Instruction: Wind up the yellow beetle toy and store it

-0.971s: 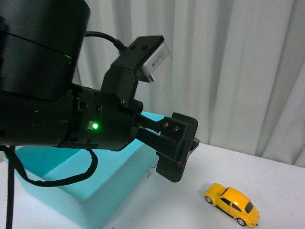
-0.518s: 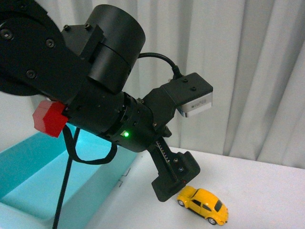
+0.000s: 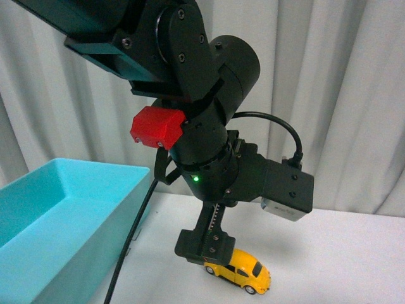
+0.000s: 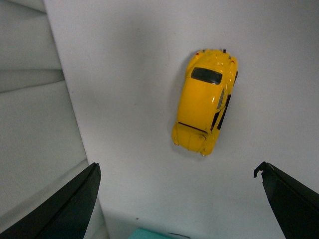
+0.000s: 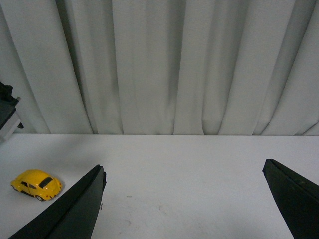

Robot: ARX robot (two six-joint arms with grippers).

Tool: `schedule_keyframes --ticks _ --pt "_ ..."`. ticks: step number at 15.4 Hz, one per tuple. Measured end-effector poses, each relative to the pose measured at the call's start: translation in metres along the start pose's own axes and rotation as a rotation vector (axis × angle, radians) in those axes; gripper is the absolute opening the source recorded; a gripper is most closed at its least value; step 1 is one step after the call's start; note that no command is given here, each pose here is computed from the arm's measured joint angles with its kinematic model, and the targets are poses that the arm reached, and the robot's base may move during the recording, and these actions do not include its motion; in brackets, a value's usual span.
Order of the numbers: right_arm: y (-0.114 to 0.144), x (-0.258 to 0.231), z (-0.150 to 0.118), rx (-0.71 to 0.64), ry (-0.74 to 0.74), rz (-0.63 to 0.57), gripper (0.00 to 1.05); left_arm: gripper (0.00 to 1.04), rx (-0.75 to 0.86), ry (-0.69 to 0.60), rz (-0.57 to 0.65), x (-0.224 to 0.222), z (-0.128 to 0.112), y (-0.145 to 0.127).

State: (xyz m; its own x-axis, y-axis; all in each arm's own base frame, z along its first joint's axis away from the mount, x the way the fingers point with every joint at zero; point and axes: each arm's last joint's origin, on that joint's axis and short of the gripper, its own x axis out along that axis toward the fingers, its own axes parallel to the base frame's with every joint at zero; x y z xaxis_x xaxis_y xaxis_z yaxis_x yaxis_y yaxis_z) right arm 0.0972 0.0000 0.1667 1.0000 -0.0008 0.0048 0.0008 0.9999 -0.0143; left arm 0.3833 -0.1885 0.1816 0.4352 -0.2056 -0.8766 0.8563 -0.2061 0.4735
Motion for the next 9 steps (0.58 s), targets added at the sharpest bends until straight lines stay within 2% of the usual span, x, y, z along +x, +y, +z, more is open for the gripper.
schedule_keyframes --ticks 1,2,3,5,9 --pt "0.000 0.000 0.000 0.000 0.000 0.000 0.98 0.98 0.113 0.086 -0.072 0.014 0.002 0.005" --pt "0.000 0.000 0.000 0.000 0.001 0.000 0.98 0.98 0.119 0.107 -0.102 0.018 0.004 0.004" --pt "0.000 0.000 0.000 0.000 0.000 0.000 0.98 0.98 0.112 0.123 -0.145 0.024 0.004 0.002" --pt "0.000 0.000 0.000 0.000 0.000 0.000 0.98 0.98 0.062 0.161 -0.149 0.036 0.008 0.002" --pt "0.000 0.000 0.000 0.000 0.000 0.000 0.98 0.98 -0.020 0.178 -0.193 0.059 0.029 -0.007"
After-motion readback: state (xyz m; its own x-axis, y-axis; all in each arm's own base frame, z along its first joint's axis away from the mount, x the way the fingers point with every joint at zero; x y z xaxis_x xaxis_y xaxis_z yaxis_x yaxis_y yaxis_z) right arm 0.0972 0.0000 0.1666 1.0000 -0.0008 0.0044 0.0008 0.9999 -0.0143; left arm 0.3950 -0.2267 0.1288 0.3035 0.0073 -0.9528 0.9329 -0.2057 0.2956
